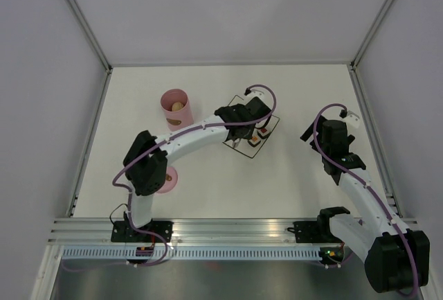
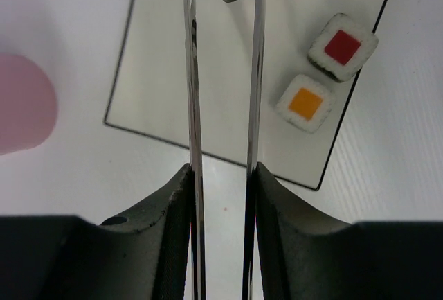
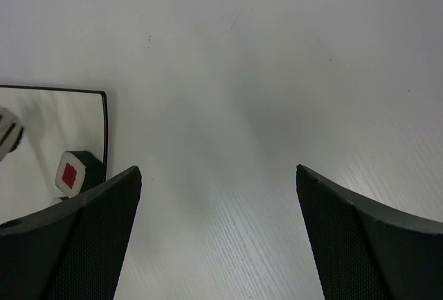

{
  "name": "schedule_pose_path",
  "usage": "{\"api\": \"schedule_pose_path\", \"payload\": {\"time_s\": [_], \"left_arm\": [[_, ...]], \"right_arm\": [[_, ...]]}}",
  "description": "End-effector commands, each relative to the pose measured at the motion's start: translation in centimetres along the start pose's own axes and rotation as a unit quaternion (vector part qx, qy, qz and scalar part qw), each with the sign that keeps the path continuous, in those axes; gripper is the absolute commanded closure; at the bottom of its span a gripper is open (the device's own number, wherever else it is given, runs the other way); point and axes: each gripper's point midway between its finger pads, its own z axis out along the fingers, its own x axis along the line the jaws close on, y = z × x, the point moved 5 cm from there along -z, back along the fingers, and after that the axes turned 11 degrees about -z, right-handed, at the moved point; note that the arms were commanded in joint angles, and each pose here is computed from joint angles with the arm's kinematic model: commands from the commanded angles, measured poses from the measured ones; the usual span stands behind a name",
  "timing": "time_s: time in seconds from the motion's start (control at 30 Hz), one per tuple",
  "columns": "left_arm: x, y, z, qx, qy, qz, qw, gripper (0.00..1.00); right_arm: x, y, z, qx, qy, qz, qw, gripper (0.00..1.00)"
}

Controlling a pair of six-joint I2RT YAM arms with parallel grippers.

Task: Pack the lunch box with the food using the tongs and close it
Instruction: Pick up the fake food from the plate, then place the fake food in the packing box.

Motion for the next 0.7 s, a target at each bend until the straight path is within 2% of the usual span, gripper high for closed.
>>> {"api": "schedule_pose_path", "payload": {"time_s": [0.0, 0.07, 0.1, 0.23, 0.3, 0.43, 0.67], "left_arm": [[4.1, 4.5, -7.1, -0.096, 0.012, -0.023, 0.995, 0.76], [6.2, 3.9, -8.8, -0.098, 0.027, -0.026, 0.995, 0.76], [7.7, 4.8, -11.1, -0.121, 0.027, -0.046, 0.991, 0.75], [12.2, 4.5, -14.8, -0.141, 0.059, -0.084, 0.985, 0.75], [15.0, 4.0, -15.3, -0.135, 0.095, -0.097, 0.981, 0.75], [19.2, 3.3, -16.0, -0.122, 0.112, -0.144, 0.976, 0.75], [21.1, 1.9, -15.0, -0.096, 0.118, -0.157, 0.976, 0.74]], "right_arm": [[0.0, 0.9, -0.1, -0.013, -0.007, -0.002, 1.0, 0.02], [0.0, 0.8, 0.0, -0.013, -0.006, -0.001, 1.0, 0.02], [0.0, 0.7, 0.1, -0.011, -0.005, 0.0, 1.0, 0.02], [0.4, 0.4, 0.5, -0.002, 0.004, 0.002, 1.0, 0.02], [0.7, 0.5, 0.5, -0.002, 0.012, 0.006, 1.0, 0.02], [1.2, 0.8, 0.6, -0.002, 0.021, 0.007, 1.0, 0.02], [1.0, 0.3, 0.7, 0.003, 0.023, 0.008, 1.0, 0.02]]}}
